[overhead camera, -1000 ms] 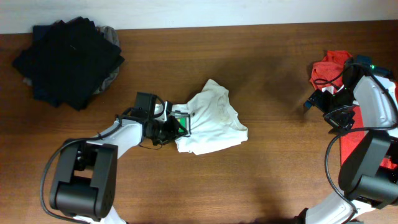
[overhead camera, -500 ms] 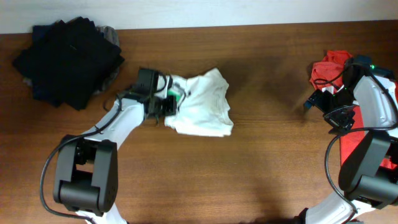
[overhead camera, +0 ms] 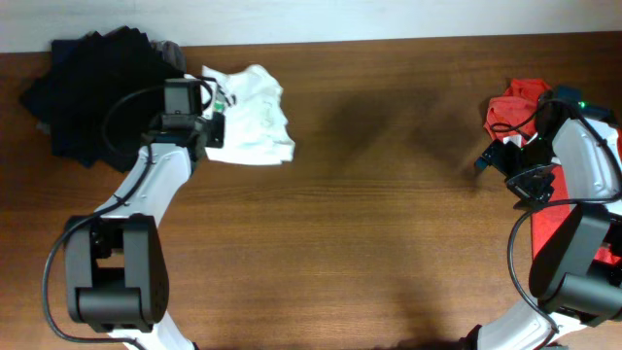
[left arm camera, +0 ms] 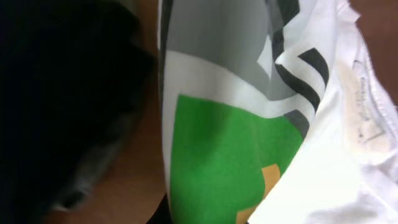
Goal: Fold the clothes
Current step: 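Grasp the folded bundle with the left gripper and carry it toward the dark stack, then lower the white bundle onto the dark stack and open the left gripper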
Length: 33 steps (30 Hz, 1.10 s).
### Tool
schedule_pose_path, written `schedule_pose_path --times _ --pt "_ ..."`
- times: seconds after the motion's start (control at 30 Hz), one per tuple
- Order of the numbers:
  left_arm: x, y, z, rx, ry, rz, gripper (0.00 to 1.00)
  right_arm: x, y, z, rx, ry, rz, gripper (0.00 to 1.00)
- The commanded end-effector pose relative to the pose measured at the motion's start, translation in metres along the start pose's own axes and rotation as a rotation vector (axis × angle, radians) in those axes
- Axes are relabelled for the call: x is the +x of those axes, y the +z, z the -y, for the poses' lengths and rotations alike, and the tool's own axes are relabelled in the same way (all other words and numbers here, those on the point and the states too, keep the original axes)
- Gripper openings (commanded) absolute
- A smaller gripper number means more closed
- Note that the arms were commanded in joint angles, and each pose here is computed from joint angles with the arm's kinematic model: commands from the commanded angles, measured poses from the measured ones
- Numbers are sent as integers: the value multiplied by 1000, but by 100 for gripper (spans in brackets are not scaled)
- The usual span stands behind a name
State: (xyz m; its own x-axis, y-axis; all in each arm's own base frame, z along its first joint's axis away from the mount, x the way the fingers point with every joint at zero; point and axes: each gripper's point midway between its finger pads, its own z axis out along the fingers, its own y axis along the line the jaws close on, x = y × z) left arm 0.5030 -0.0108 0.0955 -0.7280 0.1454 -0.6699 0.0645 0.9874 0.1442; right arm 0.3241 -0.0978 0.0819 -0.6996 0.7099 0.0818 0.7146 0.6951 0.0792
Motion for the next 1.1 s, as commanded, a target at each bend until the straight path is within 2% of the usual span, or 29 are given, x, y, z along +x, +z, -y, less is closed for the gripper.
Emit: schedule_pose_path --times 0.0,0.4,0.6,0.87,1.07 --pt "-26 -2 -21 -51 -5 85 1 -3 -10 -3 -19 5 28 98" --pt "-116 -45 -62 -121 -90 275 2 -3 -10 -3 -19 5 28 98" --pt "-117 -51 -94 -221 -243 297 2 -3 -10 -3 -19 5 28 98" --pt "-109 -59 -164 -326 -443 351 1 -3 -10 -3 -19 5 28 98" --pt "-91 -47 -217 -401 -512 365 1 -3 -10 -3 -19 5 28 98"
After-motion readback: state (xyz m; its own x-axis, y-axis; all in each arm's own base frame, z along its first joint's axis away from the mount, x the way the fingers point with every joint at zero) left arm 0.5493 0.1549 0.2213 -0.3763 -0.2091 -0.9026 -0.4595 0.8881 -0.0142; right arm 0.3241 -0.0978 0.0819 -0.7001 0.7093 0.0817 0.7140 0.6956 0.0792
